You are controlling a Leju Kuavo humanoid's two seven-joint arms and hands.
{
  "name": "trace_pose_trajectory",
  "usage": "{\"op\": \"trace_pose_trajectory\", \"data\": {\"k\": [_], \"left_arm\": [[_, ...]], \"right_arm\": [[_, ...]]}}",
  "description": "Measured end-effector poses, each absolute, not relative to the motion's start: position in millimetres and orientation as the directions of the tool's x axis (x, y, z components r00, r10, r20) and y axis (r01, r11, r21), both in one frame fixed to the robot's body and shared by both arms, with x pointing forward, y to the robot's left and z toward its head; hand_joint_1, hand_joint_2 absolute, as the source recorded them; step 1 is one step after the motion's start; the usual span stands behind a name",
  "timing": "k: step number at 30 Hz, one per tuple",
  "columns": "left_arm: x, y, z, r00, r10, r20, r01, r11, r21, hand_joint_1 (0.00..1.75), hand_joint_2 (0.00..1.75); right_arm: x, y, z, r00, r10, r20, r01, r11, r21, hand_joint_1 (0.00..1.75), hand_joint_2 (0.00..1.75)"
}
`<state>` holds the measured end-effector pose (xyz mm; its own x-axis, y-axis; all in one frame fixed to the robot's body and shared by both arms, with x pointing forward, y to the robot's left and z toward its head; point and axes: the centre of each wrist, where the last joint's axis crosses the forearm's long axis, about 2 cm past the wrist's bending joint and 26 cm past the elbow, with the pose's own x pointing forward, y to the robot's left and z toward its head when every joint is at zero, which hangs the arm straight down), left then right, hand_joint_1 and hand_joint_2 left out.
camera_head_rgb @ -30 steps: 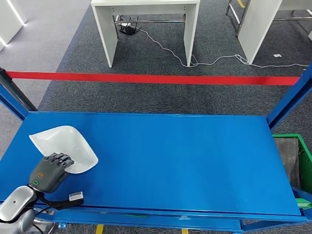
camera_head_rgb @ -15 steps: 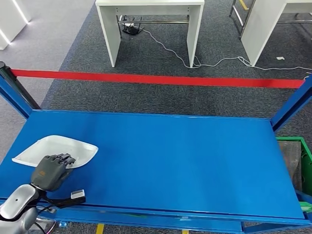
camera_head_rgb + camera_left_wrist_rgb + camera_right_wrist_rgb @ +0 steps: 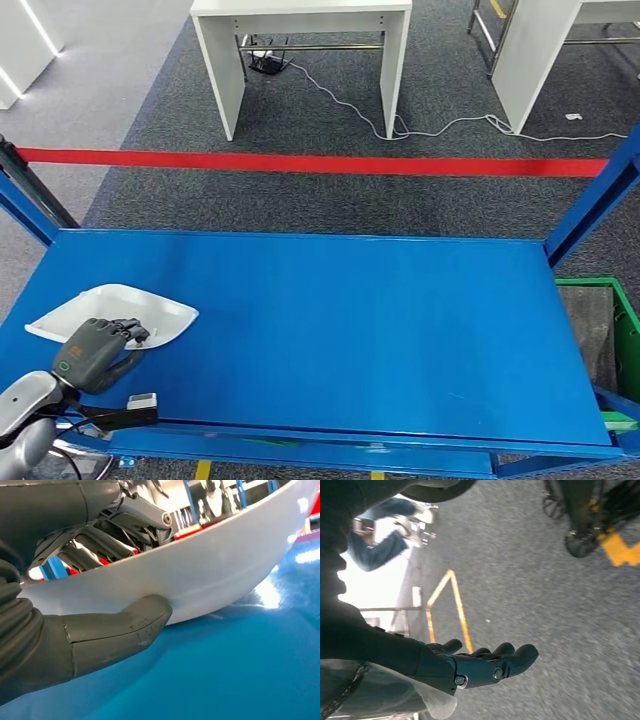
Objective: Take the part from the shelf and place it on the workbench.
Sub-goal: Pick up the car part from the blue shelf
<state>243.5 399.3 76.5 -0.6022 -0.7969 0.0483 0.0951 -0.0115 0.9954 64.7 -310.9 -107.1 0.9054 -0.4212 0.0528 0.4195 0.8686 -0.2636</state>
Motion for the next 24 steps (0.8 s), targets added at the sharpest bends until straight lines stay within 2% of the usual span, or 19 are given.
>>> {"op": "trace_pose_trajectory", "data": {"k": [4,15,19,24], "left_arm": [[248,401,86,-0.599,-0.794,0.105,0.134,0.029,0.991,1.75,1.75],[252,374,88,-0.541,-0.832,0.127,0.009,0.145,0.989,1.75,1.75],[256,359,99,-0.514,-0.835,0.197,-0.082,0.276,0.958,1.75,1.75],[261,337,115,-0.505,-0.79,0.347,-0.161,0.481,0.862,1.75,1.75]], "right_arm": [[65,-311,-107,0.905,-0.422,0.056,0.421,0.868,-0.264,0.0,1.75],[63,-311,-107,0.896,-0.44,0.053,0.437,0.857,-0.272,0.0,1.75],[62,-311,-107,0.892,-0.448,0.054,0.445,0.853,-0.275,0.0,1.75],[62,-310,-107,0.89,-0.453,0.058,0.45,0.849,-0.276,0.0,1.75]]}}
